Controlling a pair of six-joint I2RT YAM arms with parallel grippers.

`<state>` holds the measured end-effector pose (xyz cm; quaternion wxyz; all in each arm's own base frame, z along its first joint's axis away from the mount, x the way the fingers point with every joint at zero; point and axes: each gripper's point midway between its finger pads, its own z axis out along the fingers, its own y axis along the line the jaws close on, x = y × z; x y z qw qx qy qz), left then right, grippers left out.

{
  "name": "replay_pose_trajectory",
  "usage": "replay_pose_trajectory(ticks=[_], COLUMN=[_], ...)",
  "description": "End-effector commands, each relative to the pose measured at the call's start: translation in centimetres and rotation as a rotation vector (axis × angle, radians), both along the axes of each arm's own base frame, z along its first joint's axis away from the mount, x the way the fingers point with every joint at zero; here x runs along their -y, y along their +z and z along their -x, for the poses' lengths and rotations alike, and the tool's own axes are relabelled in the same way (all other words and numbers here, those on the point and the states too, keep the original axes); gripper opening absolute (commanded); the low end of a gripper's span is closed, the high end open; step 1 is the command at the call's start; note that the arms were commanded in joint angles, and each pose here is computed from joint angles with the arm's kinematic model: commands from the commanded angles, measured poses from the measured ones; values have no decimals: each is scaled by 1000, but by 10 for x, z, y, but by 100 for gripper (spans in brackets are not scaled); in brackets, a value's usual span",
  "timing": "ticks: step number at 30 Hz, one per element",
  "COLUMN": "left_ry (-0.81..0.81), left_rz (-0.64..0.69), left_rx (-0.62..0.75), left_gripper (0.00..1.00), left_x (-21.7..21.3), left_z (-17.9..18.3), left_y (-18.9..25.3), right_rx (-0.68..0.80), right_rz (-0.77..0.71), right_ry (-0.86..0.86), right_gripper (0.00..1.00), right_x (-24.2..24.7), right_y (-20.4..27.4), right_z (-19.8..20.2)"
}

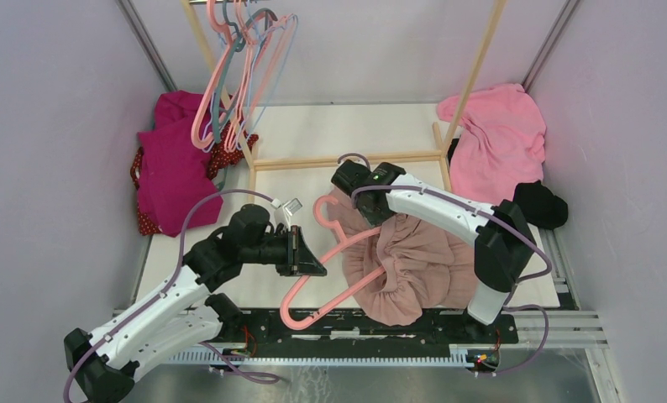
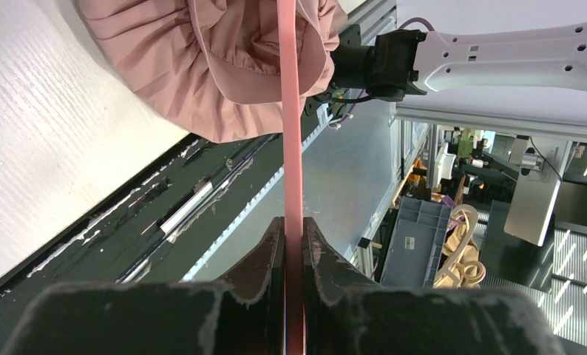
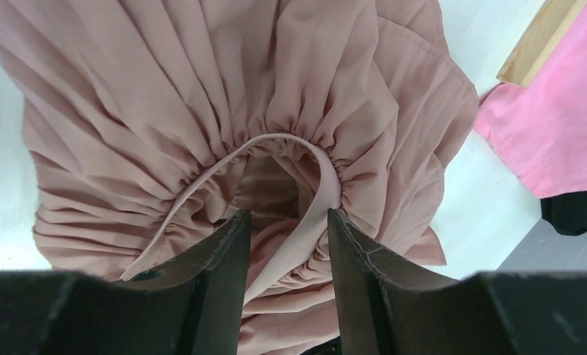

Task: Place the skirt on the hanger
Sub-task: Hang the skirt on the hanger.

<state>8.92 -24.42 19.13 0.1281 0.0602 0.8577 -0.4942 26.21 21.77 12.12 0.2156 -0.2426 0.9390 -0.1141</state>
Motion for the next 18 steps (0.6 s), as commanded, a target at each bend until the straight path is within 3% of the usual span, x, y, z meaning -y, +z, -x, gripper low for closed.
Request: replay_pose_trajectory(ticks=[1, 5, 12, 18], left_ry=[-62, -64, -29, 14], left_rz=[71, 69, 30, 30], left_rx=[84, 79, 89, 169], left_gripper=[3, 3, 3, 3], left_x=[5, 5, 5, 7], left_z=[3, 4, -5, -22], left_y=[28, 26, 15, 42], right_rx=[39, 53, 74, 140], right_rz=[50, 86, 58, -22], right_ry=[-19, -37, -13, 109], right_gripper=[46, 38, 3, 1], right_x=[11, 22, 15, -15], right_y=[-1, 0, 21, 68], right_z=[-9, -14, -24, -12])
